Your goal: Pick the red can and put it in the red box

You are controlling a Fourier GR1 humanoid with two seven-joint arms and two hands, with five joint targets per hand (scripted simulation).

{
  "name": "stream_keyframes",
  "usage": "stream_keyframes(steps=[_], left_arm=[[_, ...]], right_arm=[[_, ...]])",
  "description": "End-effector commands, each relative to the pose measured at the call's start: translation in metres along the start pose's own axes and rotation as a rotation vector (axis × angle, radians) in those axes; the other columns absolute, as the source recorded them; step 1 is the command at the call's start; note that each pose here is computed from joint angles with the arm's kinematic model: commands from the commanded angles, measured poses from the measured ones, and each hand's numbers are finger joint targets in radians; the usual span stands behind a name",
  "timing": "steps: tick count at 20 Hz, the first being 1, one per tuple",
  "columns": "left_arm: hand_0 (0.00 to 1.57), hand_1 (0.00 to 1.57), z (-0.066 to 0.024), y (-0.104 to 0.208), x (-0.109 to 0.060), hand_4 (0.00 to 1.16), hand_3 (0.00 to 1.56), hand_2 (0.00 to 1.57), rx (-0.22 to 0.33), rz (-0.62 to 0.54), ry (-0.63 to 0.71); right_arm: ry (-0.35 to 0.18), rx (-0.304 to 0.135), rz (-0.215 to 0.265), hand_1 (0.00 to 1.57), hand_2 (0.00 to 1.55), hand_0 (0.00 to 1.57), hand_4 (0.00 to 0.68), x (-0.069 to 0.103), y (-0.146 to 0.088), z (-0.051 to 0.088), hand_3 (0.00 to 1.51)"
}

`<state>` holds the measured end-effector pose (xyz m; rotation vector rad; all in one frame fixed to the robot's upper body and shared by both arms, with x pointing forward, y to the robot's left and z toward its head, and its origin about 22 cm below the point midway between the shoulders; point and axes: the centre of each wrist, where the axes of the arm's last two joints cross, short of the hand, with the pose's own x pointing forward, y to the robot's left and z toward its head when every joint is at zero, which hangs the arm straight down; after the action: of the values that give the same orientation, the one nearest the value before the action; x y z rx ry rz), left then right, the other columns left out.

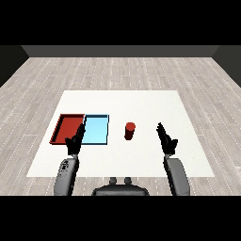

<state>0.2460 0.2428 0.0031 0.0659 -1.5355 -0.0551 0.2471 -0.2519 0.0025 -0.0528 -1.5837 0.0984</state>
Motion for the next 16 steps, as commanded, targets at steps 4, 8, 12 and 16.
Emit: stream_keyframes(steps=[4,8,12,16], left_arm=[[0.0,0.0,0.0041,0.009,-0.001,0.0,0.0,0.0,0.026,-0.025,-0.022],[0.0,0.0,-0.0014,0.011,0.028,0.0,0.0,0.0,0.048,0.044,-0.389],[0.0,0.0,0.0056,0.007,-0.004,0.0,0.0,0.0,0.045,0.062,-0.421],[0.0,0.0,0.0162,0.029,-0.02,0.0,0.0,0.0,0.06,0.071,-0.419]], right_arm=[[0.021,-0.029,0.014,0.0,0.0,0.0,0.0,0.001,0.02,-0.012,0.0],[-0.224,0.025,-0.15,0.0,0.0,0.0,0.0,0.024,0.04,-0.024,0.0],[-0.266,0.043,-0.158,0.0,0.0,0.0,0.0,0.01,0.037,-0.018,0.0],[-0.27,0.03,-0.127,0.0,0.0,0.0,0.0,0.003,0.028,-0.018,0.0]])
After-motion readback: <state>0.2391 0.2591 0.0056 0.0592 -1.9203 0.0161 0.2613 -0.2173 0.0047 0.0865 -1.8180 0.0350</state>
